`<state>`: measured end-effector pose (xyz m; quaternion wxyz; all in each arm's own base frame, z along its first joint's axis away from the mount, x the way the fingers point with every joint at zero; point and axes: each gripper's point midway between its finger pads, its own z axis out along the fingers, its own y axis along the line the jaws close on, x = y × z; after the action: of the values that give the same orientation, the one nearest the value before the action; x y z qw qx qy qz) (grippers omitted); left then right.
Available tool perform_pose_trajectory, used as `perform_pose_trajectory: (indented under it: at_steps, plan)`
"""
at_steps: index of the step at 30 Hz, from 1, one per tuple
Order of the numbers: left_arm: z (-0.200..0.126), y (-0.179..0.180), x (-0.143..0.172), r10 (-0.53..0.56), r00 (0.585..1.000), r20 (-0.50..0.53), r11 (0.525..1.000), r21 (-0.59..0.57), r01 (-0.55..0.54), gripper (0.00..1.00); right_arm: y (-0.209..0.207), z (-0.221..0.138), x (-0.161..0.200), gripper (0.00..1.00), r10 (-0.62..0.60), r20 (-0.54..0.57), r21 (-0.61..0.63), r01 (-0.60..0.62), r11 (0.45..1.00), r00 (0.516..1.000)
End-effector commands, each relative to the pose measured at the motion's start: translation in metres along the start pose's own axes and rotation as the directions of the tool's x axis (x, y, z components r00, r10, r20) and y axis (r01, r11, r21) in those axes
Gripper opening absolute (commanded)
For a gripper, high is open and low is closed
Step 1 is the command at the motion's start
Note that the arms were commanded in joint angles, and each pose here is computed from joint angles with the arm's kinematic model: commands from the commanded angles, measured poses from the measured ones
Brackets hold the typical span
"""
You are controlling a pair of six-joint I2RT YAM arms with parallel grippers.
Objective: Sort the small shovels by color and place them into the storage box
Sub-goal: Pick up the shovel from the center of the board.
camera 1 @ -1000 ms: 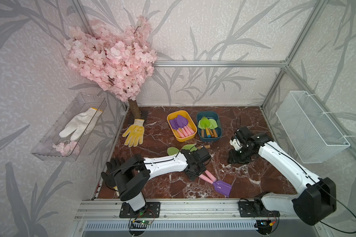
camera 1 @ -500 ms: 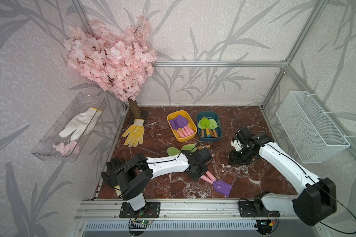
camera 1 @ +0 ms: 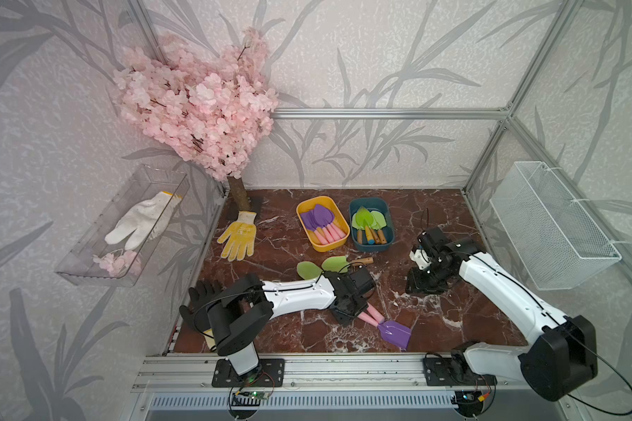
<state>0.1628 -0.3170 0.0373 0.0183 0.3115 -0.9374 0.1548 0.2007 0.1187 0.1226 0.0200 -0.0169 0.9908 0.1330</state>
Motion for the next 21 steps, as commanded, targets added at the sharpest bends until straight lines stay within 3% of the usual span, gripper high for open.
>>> perform_pose_trajectory:
  at_steps: [1,21]
  plan:
    - [0.0044,0.0045,-0.0004,-0.013,1.0,0.005,1.0,-0.016,0.013,0.57,-0.0016,-0.0018,0.0028,0.5,-0.005,0.008,-0.002,0.005,1.0,1.0]
    - [0.014,0.01,-0.0016,-0.015,1.0,0.004,0.999,-0.04,0.015,0.51,-0.0041,0.0028,0.0044,0.5,-0.002,-0.001,0.004,0.002,1.0,1.0]
